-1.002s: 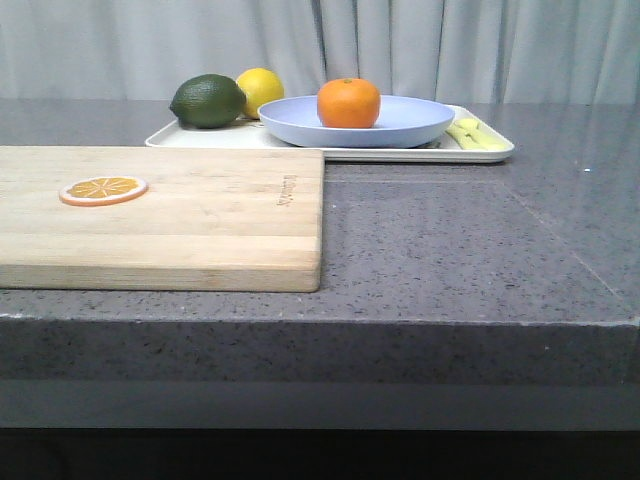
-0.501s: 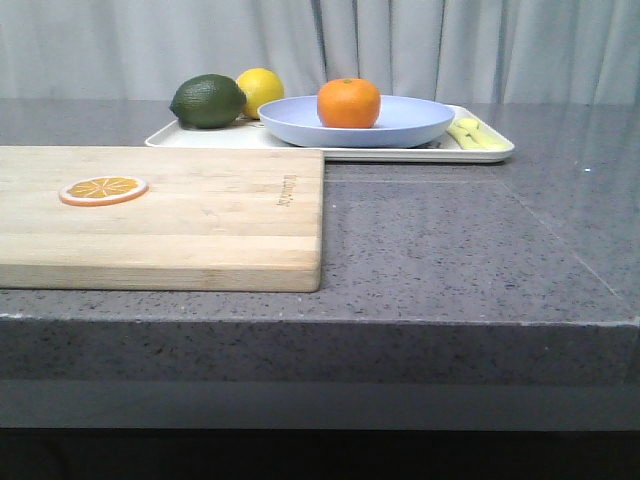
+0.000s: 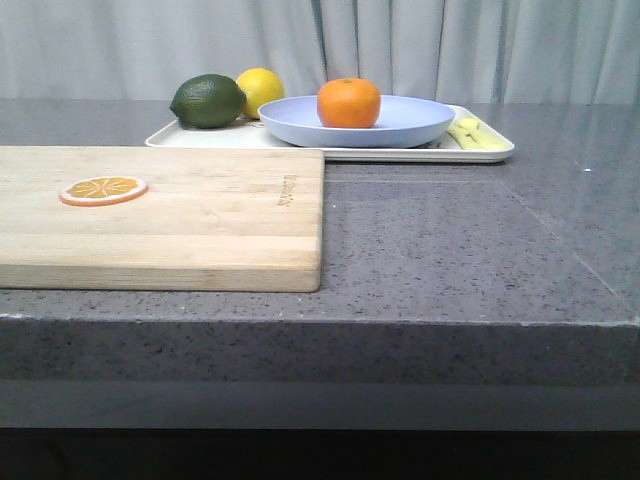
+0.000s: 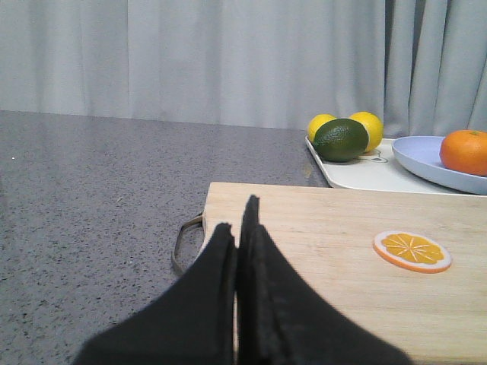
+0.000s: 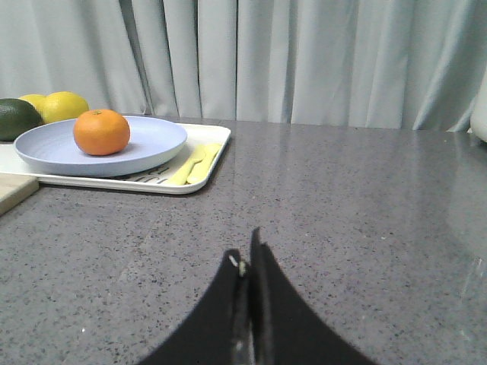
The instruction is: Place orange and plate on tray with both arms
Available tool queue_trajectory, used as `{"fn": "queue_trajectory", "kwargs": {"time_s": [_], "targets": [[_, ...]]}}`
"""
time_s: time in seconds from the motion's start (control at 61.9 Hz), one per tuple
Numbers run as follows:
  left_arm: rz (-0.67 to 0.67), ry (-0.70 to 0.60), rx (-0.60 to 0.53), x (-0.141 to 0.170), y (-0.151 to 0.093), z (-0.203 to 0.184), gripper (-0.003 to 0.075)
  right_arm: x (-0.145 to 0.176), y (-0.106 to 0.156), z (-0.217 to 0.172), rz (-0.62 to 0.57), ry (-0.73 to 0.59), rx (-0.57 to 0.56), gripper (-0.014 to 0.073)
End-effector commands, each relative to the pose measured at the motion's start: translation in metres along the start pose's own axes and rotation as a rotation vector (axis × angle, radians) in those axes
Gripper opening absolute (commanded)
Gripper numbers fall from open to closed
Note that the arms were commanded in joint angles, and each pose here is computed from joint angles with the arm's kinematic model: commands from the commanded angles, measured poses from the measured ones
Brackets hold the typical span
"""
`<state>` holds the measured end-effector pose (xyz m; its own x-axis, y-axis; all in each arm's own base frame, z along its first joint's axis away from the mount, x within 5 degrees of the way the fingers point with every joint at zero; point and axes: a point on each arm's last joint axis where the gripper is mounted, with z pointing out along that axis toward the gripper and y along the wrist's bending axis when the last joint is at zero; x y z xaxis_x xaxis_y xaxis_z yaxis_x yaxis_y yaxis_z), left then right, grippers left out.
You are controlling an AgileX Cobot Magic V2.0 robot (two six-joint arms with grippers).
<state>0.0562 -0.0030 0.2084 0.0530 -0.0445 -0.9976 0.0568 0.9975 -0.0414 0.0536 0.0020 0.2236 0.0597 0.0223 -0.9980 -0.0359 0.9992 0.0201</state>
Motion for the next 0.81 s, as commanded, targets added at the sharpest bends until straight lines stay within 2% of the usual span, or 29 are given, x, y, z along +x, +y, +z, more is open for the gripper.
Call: {"fn": "queue_trajectory", "kwargs": {"time_s": [0.0,0.097,0.792], "targets": [[-0.010,-0.067,0.009,0.0014,-0.0004,-0.0009,-0.0020,-0.0040,-0.0008,-0.0006,-0.011,-0.132,0.010,-0.0067],[-0.010,-0.067,0.009,0.0014,-0.0004,-0.0009,-0.0020,0.0039,-0.0010,-0.0011,-0.011,-0.116,0.010,-0.0067],[-0.010,-0.067,0.009,0.0014,-0.0004,-0.0009,-0.0020,0.0042,-0.0016,-0.0010,-0.013,-0.113,0.022,-0.0067]]}}
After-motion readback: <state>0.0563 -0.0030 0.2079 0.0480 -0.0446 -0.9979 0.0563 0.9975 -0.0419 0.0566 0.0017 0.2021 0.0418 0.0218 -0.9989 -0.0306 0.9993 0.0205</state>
